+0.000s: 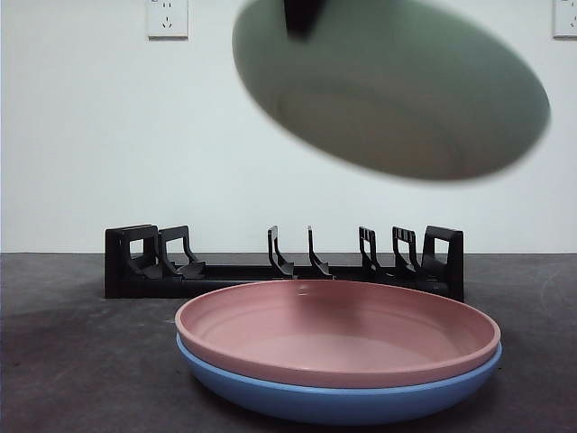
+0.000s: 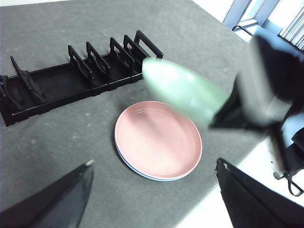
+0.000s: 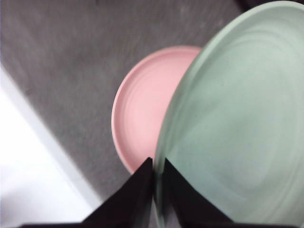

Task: Place the plate

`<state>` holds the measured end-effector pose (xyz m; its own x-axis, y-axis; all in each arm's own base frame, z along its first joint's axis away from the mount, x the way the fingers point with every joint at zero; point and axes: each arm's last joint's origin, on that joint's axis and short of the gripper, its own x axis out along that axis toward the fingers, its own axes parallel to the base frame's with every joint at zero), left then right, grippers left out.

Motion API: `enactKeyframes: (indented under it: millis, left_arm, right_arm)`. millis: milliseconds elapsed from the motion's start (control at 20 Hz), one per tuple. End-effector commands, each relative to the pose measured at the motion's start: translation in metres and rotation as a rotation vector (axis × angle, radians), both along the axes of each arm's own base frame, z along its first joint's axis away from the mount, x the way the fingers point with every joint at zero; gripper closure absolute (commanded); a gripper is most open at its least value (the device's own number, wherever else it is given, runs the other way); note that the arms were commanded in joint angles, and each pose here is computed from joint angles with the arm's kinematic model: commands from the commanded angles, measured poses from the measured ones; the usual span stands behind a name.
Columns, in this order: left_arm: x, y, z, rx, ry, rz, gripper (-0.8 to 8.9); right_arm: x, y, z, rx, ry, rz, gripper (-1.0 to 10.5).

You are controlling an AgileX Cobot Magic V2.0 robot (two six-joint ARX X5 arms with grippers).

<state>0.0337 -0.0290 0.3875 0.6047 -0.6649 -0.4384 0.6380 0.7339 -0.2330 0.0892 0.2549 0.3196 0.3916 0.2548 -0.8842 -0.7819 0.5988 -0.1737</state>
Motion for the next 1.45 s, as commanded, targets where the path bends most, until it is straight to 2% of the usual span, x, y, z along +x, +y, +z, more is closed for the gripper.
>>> enactKeyframes:
  millis: [50, 200, 350, 550, 950, 1000, 1300, 1450]
  left_arm:
    - [-0.001, 0.000, 0.006, -0.007, -0.031, -0.008, 4.08]
    - [-0.001, 0.000, 0.006, -0.007, -0.031, -0.008, 4.08]
    - [-0.001, 0.000, 0.006, -0.007, -0.029, -0.008, 4.08]
    - [-0.001, 0.000, 0.006, -0.007, -0.030, -0.008, 4.08]
    - [-0.001, 0.000, 0.006, -0.007, -0.030, -0.008, 4.08]
    - [-0.001, 0.000, 0.006, -0.007, -0.030, -0.008, 4.08]
    - [-0.001, 0.000, 0.006, -0.007, -0.030, -0.008, 4.08]
    - [-0.001, 0.000, 0.006, -0.008, -0.030, -0.008, 4.08]
  right_arm:
    - [-0.004, 0.014, -0.027, -0.028, 0.002, -0.001, 9.4]
    - [-0.003, 0.027, -0.054, -0.057, -0.007, -0.009, 9.4]
    - [0.001, 0.040, -0.077, -0.135, -0.034, -0.029, 9.4]
    - [0.004, 0.053, -0.103, -0.198, -0.019, -0.032, 9.4]
    - [0.006, 0.062, -0.113, -0.186, -0.042, -0.045, 9.3]
    - [0.006, 0.062, -0.113, -0.179, -0.041, -0.053, 9.2]
    - [0.003, 0.061, -0.108, -0.135, -0.011, -0.089, 6.5]
    - [0.001, 0.048, -0.082, -0.070, -0.022, -0.110, 5.7]
